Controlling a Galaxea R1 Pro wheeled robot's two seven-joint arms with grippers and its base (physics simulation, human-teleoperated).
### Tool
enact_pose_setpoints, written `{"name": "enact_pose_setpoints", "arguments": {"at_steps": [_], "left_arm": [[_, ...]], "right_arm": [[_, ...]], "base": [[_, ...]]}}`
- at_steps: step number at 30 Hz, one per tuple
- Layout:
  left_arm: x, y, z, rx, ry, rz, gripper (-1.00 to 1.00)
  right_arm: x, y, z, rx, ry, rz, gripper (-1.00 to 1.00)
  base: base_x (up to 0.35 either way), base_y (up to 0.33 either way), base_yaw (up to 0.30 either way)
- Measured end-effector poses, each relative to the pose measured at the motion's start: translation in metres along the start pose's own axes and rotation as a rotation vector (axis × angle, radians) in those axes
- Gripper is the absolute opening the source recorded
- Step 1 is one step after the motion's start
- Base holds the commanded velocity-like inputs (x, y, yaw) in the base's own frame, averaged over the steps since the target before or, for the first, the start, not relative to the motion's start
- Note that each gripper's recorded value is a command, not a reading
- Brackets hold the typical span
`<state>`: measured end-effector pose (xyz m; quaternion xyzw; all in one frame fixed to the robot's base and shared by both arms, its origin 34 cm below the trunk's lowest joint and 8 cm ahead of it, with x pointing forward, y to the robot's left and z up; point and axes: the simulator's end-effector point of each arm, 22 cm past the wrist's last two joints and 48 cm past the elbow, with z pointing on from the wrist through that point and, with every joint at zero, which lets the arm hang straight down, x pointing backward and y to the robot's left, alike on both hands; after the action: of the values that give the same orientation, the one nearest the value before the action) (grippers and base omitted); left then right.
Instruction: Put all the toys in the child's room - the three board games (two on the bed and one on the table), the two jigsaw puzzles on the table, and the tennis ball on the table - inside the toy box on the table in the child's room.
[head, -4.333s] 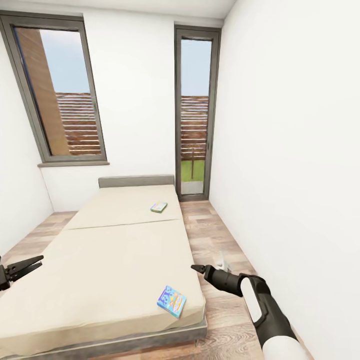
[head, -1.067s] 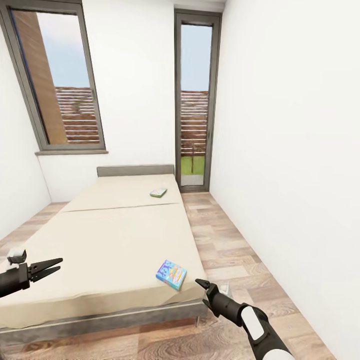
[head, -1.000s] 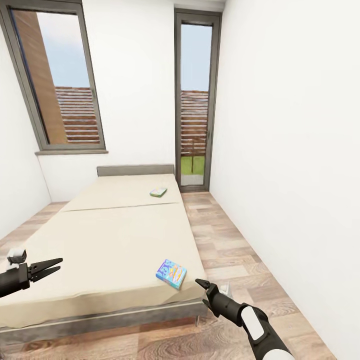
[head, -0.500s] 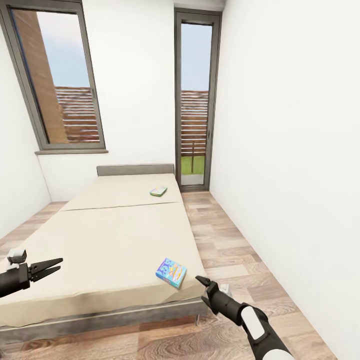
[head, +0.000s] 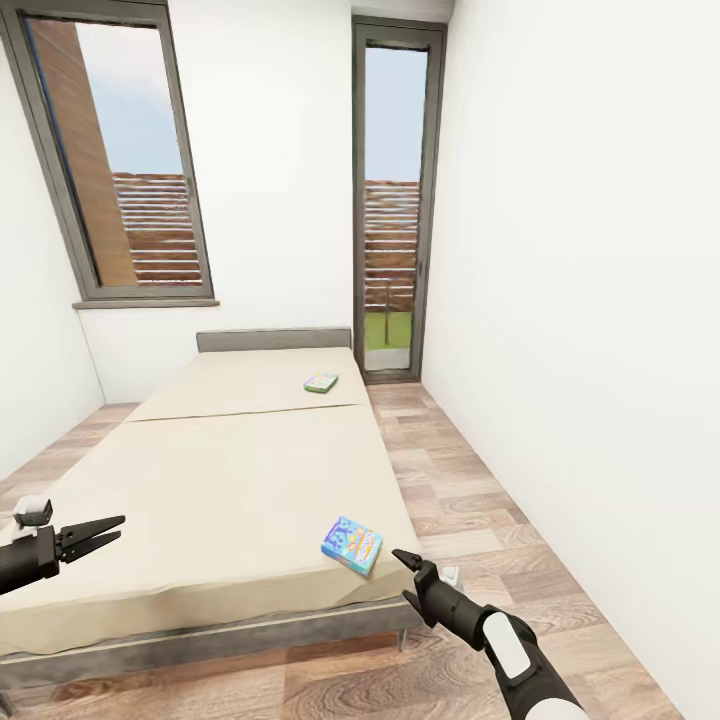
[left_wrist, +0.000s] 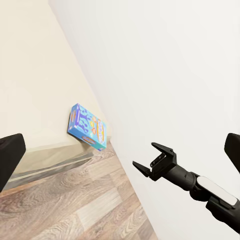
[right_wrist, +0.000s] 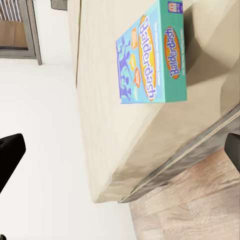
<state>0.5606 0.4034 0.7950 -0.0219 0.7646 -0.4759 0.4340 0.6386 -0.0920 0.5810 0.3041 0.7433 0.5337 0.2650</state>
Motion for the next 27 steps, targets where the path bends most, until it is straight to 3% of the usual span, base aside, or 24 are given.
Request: {"name": "enact_pose_setpoints", "arguments": {"at_steps": [15,27], "left_arm": [[0.0,0.0,0.0,0.001,-0.002,-0.001,1.0],[0.015,0.014,0.0,0.001,-0.005,-0.004,1.0]], "right_arm": [[-0.001,0.0,-0.001,-0.001,-0.004,0.003,1.0],[0.003,-0.021,0.003,-0.002,-0.004,0.003,1.0]], "base": [[0.0,0.006,0.0],[0.0,0.0,0.0]]}}
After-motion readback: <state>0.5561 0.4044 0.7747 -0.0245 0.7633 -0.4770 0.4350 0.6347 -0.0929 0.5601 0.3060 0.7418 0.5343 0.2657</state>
